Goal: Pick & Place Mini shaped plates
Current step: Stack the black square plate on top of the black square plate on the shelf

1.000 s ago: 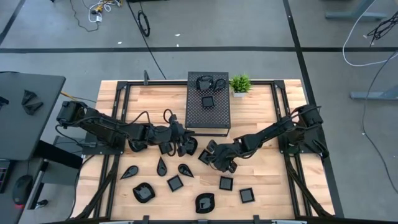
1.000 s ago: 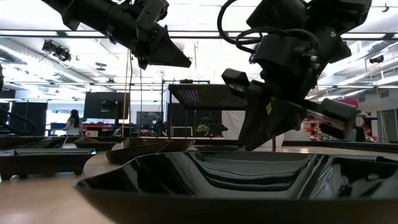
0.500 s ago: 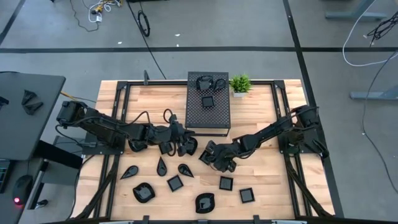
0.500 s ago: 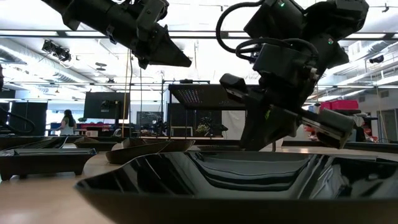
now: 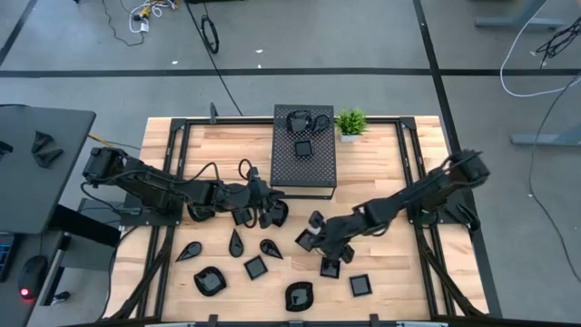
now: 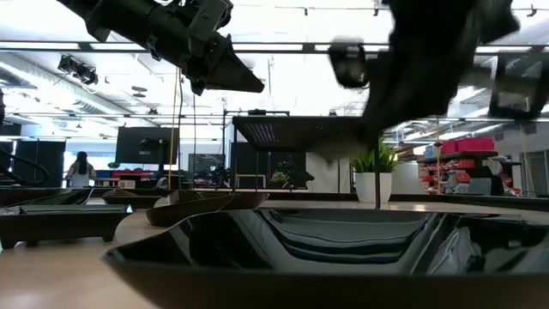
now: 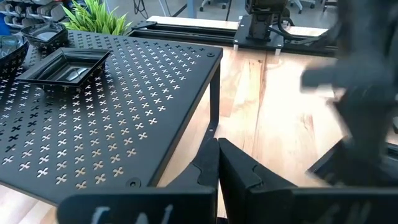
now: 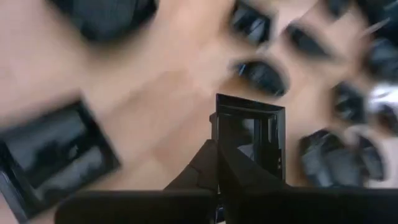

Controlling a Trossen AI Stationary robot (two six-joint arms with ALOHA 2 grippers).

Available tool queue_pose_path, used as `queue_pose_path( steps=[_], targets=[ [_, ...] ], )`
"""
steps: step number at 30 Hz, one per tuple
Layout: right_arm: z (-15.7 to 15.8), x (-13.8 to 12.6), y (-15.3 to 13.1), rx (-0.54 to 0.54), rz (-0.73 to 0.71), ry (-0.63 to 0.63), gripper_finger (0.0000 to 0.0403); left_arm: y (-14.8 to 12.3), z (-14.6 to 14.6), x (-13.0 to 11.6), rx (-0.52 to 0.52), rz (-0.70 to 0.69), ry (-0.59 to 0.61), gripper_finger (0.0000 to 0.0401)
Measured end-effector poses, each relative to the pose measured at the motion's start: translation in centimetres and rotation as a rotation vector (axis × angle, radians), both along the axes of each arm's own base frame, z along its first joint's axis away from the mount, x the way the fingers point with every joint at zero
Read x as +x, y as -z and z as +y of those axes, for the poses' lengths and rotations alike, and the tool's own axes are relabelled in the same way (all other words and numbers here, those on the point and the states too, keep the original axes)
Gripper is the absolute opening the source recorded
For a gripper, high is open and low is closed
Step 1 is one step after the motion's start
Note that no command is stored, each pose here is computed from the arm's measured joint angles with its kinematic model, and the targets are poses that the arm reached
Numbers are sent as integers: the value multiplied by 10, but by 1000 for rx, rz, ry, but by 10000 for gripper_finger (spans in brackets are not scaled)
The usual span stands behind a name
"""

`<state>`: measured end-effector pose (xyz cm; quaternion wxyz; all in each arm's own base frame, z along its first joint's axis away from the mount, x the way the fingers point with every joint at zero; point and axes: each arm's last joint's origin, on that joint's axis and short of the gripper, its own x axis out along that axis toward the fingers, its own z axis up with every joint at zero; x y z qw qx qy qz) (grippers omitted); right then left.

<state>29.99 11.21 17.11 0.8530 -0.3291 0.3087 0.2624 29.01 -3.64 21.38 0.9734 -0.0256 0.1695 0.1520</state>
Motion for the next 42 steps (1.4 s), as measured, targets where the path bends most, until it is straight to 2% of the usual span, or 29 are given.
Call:
queue_pose_path(
  steps=[4, 6, 8, 11, 15, 19, 23, 28, 36, 42],
  targets=[
    [2, -13, -46, 147, -114, 64, 6, 0, 0, 0, 0, 0, 0, 7],
    [-1, -17, -72, 235, -170, 127, 6, 0, 0, 0, -1, -5, 0, 7],
    [-6, -17, -100, 275, -243, 223, 5, -1, 0, 0, -1, -8, 0, 7],
    [-20, -12, -136, 215, -319, 390, 5, -1, 1, 0, -1, -9, -3, 7],
    [-48, 2, -161, 52, -309, 526, 5, -1, 1, 1, -1, -11, -3, 7],
    [-86, 20, -157, -36, -265, 626, 5, -1, 1, 0, 1, -7, -2, 7],
    [-121, 31, -138, -110, -185, 707, 5, 0, 1, 0, 2, -4, -2, 7],
    [-153, 40, -116, -144, -83, 777, 4, 0, 1, 0, 3, 3, -1, 7],
    [-176, 45, -95, -179, 0, 821, 7, 1, 1, 0, 4, 9, -1, 7],
    [-180, 44, -94, -182, 13, 830, 8, 1, 1, 0, 3, 9, -1, 7]
  ],
)
